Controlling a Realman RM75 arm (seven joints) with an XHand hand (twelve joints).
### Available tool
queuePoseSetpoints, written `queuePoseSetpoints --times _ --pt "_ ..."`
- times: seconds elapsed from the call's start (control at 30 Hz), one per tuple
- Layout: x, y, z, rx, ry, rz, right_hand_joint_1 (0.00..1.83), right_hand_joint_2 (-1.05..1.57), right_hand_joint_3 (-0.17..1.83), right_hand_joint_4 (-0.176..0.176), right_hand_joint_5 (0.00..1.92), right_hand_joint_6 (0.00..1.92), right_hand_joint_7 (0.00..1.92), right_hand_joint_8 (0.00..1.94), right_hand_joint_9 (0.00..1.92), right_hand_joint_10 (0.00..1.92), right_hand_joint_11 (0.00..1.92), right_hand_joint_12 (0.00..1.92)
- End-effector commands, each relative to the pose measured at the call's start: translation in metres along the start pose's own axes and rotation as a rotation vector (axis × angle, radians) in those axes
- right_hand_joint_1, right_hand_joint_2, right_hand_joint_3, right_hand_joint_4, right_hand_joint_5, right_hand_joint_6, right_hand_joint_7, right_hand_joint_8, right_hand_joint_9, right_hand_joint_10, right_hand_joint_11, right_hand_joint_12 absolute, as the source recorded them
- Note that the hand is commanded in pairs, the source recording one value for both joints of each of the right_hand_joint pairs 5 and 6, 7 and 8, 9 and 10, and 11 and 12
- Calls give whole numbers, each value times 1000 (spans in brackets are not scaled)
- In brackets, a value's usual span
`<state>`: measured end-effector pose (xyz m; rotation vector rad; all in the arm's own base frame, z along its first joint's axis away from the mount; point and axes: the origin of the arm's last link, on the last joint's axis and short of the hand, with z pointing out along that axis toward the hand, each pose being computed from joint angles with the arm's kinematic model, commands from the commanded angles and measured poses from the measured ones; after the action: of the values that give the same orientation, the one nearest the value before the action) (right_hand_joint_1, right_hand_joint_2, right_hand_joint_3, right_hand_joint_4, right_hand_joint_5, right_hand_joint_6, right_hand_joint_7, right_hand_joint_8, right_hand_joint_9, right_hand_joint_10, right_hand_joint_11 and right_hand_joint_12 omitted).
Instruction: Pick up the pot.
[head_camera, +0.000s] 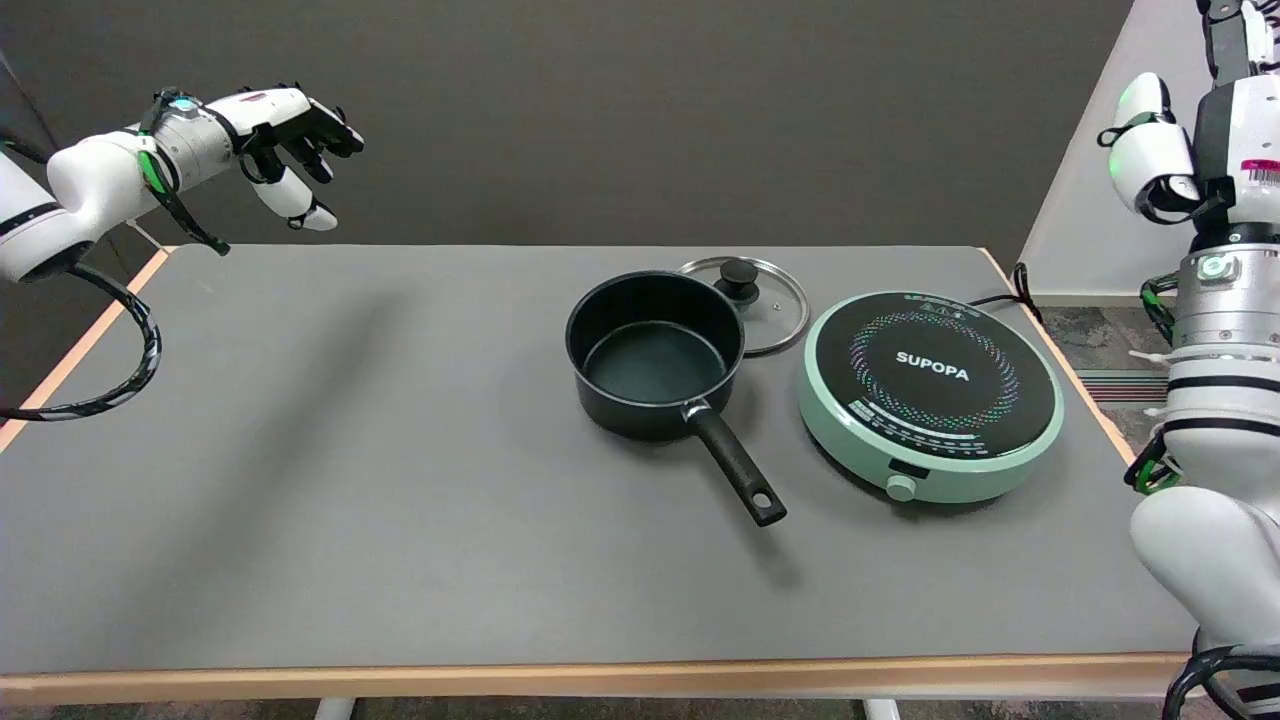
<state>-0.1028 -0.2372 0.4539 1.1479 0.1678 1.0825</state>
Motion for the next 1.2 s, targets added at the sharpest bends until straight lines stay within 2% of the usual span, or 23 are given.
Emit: queuePoseSetpoints --times 0.03,0.23,0.3,0.37,0.43,0.53,0.73,0.9,1.07,1.2 --pt "-7 -7 1 20 -29 70 730 1483 217 -176 72 72 72 72 72 72 72 72" --pt "-15 -15 1 40 -51 77 784 1364 292 -176 66 66 66 66 66 66 66 66" --pt "-20 -21 2 63 -65 70 892 1025 488 -176 54 54 54 54 54 54 54 54" --pt "-28 -29 1 100 -85 50 918 690 620 -176 36 36 36 36 36 36 36 36" --pt "-34 -38 2 138 -97 11 966 436 669 -176 30 30 30 30 30 30 30 30" --pt "-45 -52 5 181 -101 -95 1038 235 699 -176 32 32 32 32 32 32 32 32" --pt "-78 -90 10 263 -94 -328 1098 44 744 -176 30 30 30 30 30 30 30 30" --pt "-118 -124 7 278 -114 -375 1121 -3 728 -176 36 36 36 36 36 36 36 36" --pt "-160 -150 -12 223 -109 -469 1136 -3 689 -176 42 42 42 42 42 42 42 42" --pt "-178 -169 -34 155 -82 -503 1145 11 658 -176 46 46 46 46 46 46 46 46"
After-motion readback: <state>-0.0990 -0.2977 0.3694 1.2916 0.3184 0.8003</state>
